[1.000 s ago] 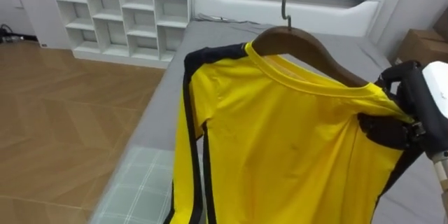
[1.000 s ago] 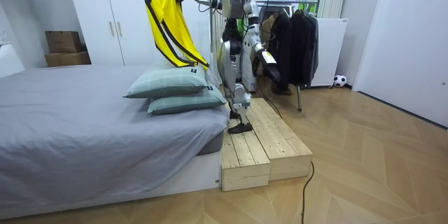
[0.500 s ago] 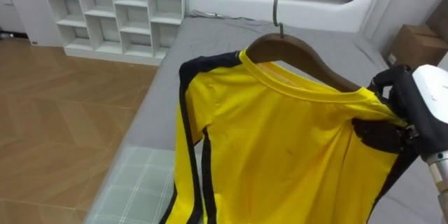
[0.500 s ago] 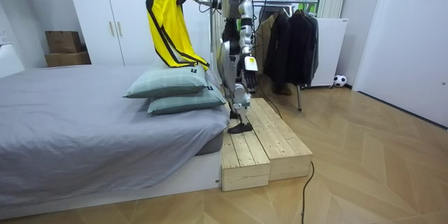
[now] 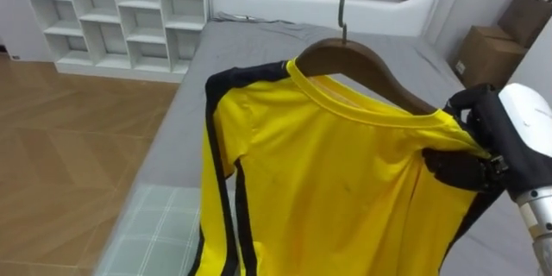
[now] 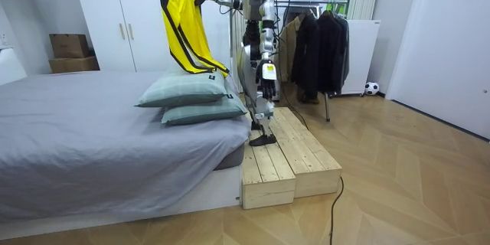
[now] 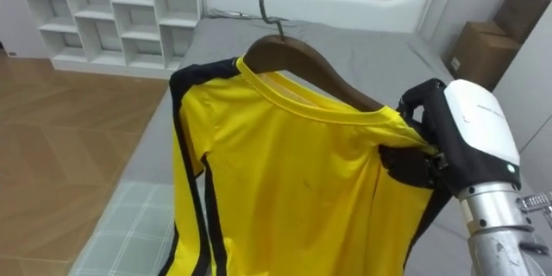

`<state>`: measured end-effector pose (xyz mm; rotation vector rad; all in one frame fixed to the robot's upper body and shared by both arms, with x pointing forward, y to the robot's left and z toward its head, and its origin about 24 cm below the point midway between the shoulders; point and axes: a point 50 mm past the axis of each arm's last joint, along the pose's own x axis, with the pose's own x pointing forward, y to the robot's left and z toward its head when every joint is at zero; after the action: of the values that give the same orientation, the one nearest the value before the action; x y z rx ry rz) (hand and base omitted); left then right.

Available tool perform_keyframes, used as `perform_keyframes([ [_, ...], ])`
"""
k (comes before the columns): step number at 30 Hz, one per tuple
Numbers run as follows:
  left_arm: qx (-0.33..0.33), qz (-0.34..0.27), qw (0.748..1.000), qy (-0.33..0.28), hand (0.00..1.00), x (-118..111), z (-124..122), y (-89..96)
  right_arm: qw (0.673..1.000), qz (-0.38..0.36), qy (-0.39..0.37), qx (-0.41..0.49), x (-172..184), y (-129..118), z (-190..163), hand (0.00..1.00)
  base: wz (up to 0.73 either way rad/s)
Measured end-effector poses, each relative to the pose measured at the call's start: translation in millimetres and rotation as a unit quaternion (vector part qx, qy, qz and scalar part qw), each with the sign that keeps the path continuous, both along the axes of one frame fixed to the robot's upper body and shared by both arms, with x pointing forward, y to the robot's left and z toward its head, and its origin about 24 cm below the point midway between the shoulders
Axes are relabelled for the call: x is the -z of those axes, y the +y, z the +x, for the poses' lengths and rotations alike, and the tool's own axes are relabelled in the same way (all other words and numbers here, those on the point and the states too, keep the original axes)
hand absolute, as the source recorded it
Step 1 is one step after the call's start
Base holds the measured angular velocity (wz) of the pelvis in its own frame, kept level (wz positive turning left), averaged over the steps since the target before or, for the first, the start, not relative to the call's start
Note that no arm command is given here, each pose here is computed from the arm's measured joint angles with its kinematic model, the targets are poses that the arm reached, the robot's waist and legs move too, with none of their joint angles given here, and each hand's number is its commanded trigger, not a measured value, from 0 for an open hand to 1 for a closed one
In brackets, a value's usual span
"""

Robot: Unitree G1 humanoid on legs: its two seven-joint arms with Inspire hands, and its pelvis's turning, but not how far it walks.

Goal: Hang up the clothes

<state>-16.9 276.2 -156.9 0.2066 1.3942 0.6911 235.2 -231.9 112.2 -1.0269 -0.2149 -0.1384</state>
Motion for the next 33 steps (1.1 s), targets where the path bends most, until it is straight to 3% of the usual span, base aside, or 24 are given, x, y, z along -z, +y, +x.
perform_keyframes([
  [7, 0.025, 0.014, 0.999, -0.024, 0.0, -3.0, 15.3, 5.3, 1.0, 0.006, 0.021, 0.005, 9.3, -2.6, -6.8, 1.0, -0.06],
  [15, 0.093, 0.0, 0.996, -0.004, 0.0, -2.2, 19.1, 3.9, 0.999, 0.022, 0.038, 0.004, 17.6, 0.9, -10.2, 1.0, -0.31],
  [19, 0.096, 0.0, 0.995, 0.0, 0.0, -1.9, 22.1, 4.1, 0.999, 0.022, 0.042, 0.001, 16.3, 1.6, -7.8, 1.0, -0.77],
  [26, 0.094, 0.006, 0.996, -0.008, 0.0, -3.3, 29.9, 8.1, 0.999, 0.008, 0.038, -0.013, 12.8, 11.9, -0.5, 1.0, -1.34],
  [33, 0.105, -0.008, 0.994, 0.036, 0.0, -0.8, 22.4, 4.8, 0.998, 0.023, 0.045, -0.044, 15.7, 27.8, 3.6, 1.0, -0.57],
])
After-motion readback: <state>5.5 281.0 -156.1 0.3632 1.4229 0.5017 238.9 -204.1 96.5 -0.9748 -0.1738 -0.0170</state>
